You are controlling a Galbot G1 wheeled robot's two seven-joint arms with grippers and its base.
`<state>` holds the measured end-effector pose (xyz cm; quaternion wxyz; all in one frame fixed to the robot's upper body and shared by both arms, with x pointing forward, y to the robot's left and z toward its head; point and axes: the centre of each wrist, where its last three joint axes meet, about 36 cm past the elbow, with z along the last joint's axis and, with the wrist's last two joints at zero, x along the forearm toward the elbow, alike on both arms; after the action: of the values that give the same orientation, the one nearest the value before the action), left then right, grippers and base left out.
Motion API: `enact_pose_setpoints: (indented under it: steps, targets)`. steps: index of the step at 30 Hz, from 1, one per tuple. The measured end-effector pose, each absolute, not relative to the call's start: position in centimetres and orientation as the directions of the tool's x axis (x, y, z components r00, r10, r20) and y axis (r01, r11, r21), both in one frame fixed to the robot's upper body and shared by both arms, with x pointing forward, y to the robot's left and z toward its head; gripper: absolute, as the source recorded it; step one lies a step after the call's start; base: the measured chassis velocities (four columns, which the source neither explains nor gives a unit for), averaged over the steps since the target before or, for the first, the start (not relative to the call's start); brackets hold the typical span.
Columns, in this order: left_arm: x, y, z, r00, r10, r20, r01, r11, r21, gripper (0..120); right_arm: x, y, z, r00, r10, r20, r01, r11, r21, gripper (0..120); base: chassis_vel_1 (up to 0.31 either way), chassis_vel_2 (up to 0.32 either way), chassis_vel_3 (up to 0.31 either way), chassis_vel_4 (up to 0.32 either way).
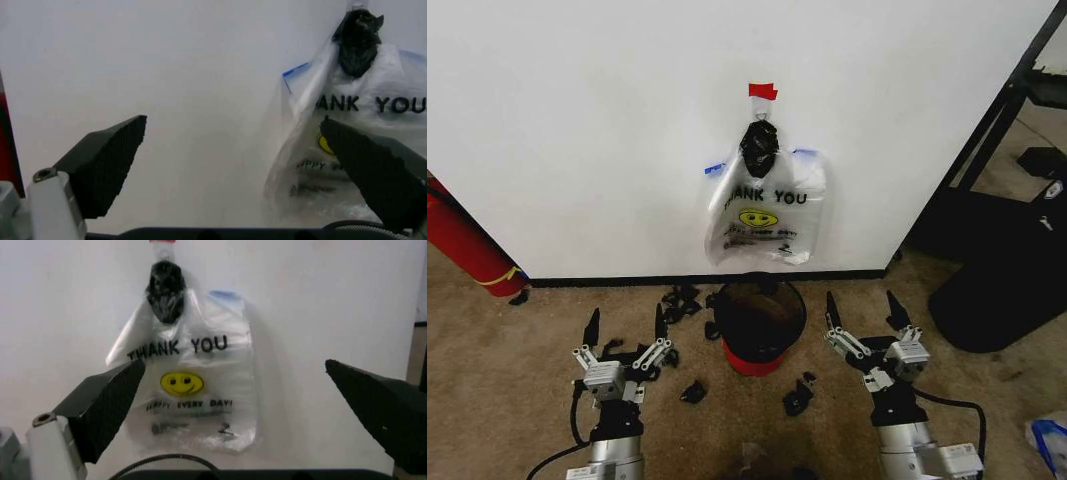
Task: Pick up the garbage bag from the wall and place it over the trash bin.
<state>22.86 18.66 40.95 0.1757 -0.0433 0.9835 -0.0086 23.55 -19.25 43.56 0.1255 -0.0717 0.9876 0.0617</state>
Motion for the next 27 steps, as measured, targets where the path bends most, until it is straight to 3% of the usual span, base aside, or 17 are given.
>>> enact_pose_setpoints:
  steps: [22,27]
  targets:
    - [23.1,18.2,40.5,-0.937,-0.072,-0.343,-0.069,0.997,-0.021,100,27.7,-20.7,41.1,-0.958,-0.165,-0.236,-0.199,0.971,0.129,100,0.0,0.0,0.0,0.0]
    - [23.0,18.1,40.4,-0.938,-0.072,-0.34,-0.071,0.997,-0.014,100,32.3,-22.1,40.8,-0.942,-0.255,-0.219,-0.315,0.896,0.311,100,0.0,0.0,0.0,0.0]
